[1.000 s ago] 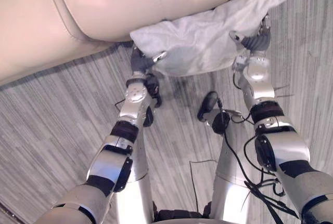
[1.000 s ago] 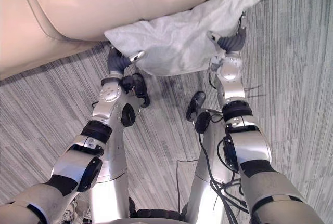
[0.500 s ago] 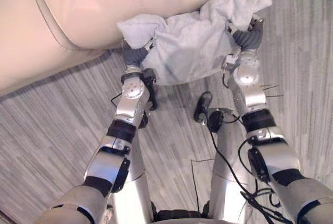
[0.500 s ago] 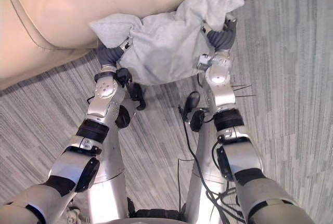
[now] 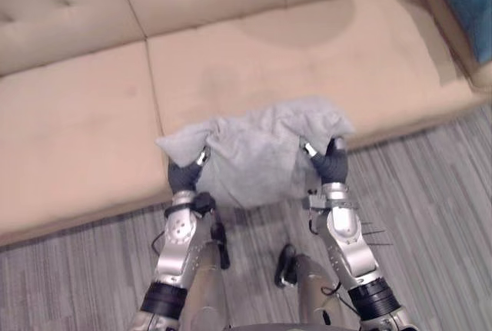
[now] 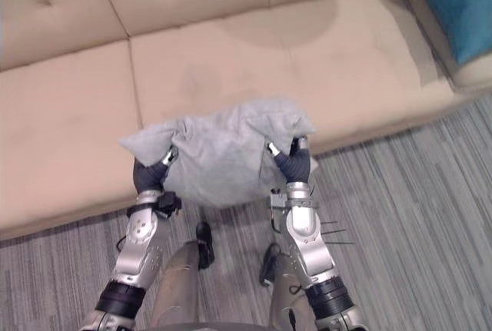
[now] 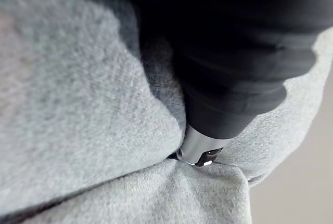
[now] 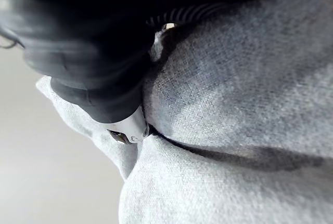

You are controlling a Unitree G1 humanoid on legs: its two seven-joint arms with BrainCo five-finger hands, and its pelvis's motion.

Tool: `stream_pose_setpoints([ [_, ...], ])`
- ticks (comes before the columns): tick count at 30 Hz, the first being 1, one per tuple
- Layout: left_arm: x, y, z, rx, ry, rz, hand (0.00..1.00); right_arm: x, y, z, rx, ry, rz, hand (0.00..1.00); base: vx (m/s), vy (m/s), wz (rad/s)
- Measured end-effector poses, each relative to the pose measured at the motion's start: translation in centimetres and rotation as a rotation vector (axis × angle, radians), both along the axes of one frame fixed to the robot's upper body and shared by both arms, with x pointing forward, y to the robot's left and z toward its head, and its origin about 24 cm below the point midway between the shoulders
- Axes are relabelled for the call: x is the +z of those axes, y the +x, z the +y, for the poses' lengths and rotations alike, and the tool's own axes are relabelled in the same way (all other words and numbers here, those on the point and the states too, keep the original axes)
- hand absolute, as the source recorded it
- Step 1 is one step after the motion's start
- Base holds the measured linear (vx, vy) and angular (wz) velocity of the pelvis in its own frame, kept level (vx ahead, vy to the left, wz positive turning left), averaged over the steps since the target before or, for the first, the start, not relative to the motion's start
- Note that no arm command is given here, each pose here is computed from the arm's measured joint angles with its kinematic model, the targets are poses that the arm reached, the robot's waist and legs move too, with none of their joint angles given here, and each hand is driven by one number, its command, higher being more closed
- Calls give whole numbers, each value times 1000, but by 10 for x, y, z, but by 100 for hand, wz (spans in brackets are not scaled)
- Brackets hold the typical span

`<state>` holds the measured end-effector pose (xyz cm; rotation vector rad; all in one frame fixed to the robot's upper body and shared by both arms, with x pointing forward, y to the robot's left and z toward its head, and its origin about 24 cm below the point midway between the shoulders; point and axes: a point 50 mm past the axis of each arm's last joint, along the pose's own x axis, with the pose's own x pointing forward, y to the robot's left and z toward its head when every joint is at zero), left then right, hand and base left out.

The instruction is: Pick up cushions and gather them together orderly.

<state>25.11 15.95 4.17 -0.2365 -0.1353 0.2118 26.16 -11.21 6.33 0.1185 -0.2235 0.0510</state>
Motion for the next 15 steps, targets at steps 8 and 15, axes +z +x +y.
stream_pose_setpoints([
  [8, -30, -31, 16, 4, 48, 129, 100, -18, -9, 11, 107, -67, 86, 100, 119, 15, 9],
  [15, -42, -44, 15, -26, 56, 188, 100, -20, -9, 9, 146, -109, 89, 100, 114, 73, 30],
])
